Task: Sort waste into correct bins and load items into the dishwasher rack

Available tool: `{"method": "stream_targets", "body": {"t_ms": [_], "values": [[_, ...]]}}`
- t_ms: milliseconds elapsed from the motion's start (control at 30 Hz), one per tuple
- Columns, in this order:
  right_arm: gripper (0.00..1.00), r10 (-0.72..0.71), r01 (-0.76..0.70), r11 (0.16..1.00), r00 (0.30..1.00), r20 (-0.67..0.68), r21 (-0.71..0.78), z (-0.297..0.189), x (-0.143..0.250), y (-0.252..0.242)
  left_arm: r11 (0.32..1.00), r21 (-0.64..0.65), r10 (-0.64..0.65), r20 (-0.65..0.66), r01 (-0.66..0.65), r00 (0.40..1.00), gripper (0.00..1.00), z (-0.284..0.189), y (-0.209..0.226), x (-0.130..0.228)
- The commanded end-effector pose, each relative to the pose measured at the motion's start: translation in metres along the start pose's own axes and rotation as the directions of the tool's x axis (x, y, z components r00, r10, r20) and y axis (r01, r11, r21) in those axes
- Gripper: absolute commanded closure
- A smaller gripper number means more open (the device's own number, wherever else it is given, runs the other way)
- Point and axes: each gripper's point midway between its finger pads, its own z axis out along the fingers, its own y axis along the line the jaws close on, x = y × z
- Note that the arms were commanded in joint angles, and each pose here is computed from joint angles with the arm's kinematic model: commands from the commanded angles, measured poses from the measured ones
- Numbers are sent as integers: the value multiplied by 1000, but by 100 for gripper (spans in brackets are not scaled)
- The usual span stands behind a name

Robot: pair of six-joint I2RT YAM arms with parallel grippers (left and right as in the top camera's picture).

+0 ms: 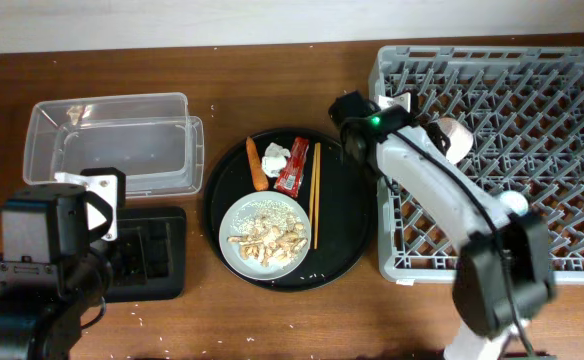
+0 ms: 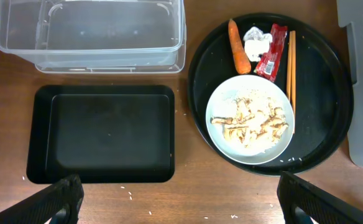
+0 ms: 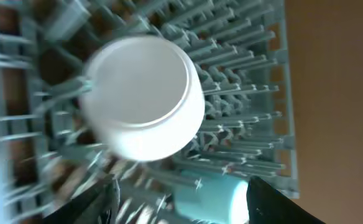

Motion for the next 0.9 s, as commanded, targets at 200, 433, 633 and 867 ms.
{"method": "stream_targets", "body": {"t_ms": [200, 433, 633, 867], "values": [[82, 16, -212, 630, 966, -260, -747, -92, 26, 180, 1000, -15, -12, 12, 12, 1000, 1, -3, 3, 0], [83, -81, -230, 638, 929, -360, -735, -39, 53, 249, 1000, -14, -12, 12, 12, 1000, 0, -3, 3, 0], [74, -95, -230, 651, 921, -378, -724, -28, 54, 240, 1000, -15, -12, 12, 12, 1000, 1, -3, 3, 0], [74, -24, -217, 607, 957, -291, -765, -46, 18, 198, 1000, -14, -12, 12, 12, 1000, 1, -3, 3, 0]]}}
